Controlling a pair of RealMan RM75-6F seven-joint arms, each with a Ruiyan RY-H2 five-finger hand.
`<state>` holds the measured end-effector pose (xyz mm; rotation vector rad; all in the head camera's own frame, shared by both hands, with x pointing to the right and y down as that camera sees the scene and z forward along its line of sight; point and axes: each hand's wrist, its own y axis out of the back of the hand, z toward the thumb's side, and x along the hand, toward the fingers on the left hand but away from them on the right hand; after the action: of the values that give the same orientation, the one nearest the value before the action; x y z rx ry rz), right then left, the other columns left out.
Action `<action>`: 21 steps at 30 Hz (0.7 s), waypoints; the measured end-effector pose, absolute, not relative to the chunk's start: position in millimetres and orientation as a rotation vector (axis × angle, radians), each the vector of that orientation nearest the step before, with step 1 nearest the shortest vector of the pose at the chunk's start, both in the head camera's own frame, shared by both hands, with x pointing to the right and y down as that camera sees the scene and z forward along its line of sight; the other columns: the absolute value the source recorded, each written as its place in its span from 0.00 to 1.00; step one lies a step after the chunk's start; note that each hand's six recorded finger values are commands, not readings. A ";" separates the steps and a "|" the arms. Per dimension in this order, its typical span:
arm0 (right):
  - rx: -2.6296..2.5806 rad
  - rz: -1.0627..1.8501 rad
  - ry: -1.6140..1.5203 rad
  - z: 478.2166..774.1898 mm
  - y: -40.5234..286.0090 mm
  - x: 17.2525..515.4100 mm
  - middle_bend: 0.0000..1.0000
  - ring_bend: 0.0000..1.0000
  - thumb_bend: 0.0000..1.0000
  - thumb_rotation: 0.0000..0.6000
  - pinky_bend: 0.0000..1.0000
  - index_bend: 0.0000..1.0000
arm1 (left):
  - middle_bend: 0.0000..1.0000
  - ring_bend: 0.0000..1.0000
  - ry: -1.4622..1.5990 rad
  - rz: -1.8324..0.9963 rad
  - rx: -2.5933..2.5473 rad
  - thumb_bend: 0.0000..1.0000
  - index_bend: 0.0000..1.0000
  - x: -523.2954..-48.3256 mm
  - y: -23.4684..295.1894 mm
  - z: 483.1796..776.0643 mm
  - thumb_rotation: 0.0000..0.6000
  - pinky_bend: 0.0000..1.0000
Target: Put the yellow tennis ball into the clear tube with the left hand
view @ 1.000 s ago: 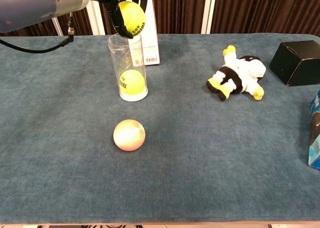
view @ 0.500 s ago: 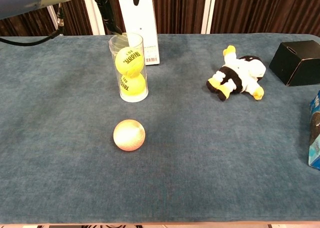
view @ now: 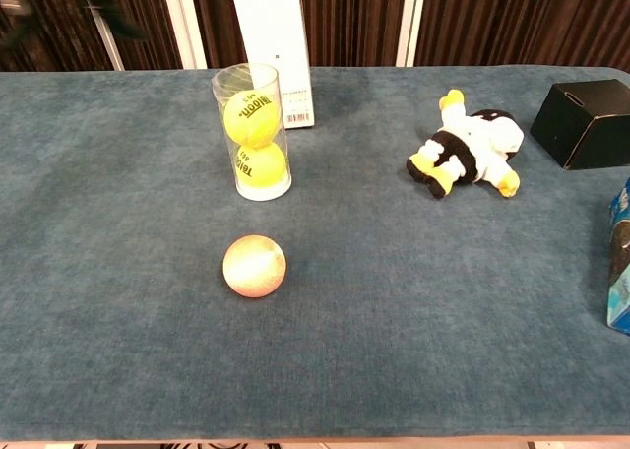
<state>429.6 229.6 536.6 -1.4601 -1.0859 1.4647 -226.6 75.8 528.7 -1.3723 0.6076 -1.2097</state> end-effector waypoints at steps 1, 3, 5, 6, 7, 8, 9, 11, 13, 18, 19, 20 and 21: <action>-1.461 1.464 -1.083 536.9 229.7 428.9 0.03 0.11 0.35 1.00 0.05 0.13 | 0.08 0.09 0.608 -1.231 -1.354 0.07 0.19 -239.4 81.2 526.7 1.00 0.22; -1.460 1.467 -1.075 538.2 230.0 427.8 0.03 0.11 0.35 1.00 0.05 0.13 | 0.08 0.09 0.601 -1.290 -1.338 0.07 0.18 -266.9 94.1 526.9 1.00 0.22; -1.459 1.472 -1.066 539.9 230.3 426.7 0.03 0.11 0.35 1.00 0.05 0.13 | 0.08 0.09 0.609 -1.323 -1.346 0.07 0.18 -283.2 100.6 527.4 1.00 0.21; -1.459 1.474 -1.063 540.7 230.4 426.2 0.03 0.11 0.35 1.00 0.05 0.13 | 0.07 0.09 0.620 -1.335 -1.356 0.07 0.17 -292.3 103.7 527.5 1.00 0.20; -1.460 1.476 -1.059 541.4 230.6 425.7 0.03 0.11 0.35 1.00 0.05 0.13 | 0.07 0.08 0.628 -1.342 -1.365 0.07 0.17 -299.2 106.4 527.9 1.00 0.20; -1.460 1.477 -1.056 542.1 230.8 425.2 0.03 0.11 0.35 1.00 0.05 0.13 | 0.07 0.08 0.637 -1.349 -1.375 0.07 0.17 -306.2 109.3 528.5 1.00 0.19; -1.460 1.477 -1.055 542.5 231.0 424.7 0.03 0.11 0.35 1.00 0.05 0.13 | 0.07 0.07 0.649 -1.356 -1.388 0.07 0.17 -315.6 113.2 529.5 1.00 0.19; -1.461 1.476 -1.055 542.7 231.0 424.2 0.03 0.11 0.35 1.00 0.05 0.13 | 0.07 0.06 0.669 -1.364 -1.409 0.07 0.17 -329.5 119.2 531.5 1.00 0.18; -1.460 1.474 -1.056 542.4 230.9 424.2 0.04 0.11 0.35 1.00 0.05 0.13 | 0.06 0.05 0.689 -1.371 -1.429 0.07 0.17 -346.1 127.1 534.4 1.00 0.16; -1.460 1.466 -1.064 540.9 230.4 424.3 0.04 0.11 0.35 1.00 0.05 0.13 | 0.04 0.03 0.702 -1.375 -1.438 0.06 0.16 -382.4 146.0 542.7 1.00 0.13; -1.460 1.465 -1.064 540.7 230.4 424.4 0.04 0.11 0.35 1.00 0.05 0.13 | 0.04 0.03 0.701 -1.374 -1.438 0.06 0.16 -387.3 148.9 544.6 1.00 0.13; -1.461 1.464 -1.066 540.5 230.5 424.5 0.04 0.11 0.35 1.00 0.05 0.13 | 0.04 0.03 0.700 -1.373 -1.440 0.06 0.16 -391.4 151.7 546.6 1.00 0.13; -1.461 1.461 -1.068 540.1 230.4 424.4 0.04 0.11 0.35 1.00 0.05 0.13 | 0.04 0.03 0.698 -1.368 -1.445 0.06 0.16 -395.8 155.0 549.5 1.00 0.12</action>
<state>424.4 230.4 540.1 -1.4612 -1.0677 1.4610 -395.8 155.0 549.5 -1.4449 0.6979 -1.3683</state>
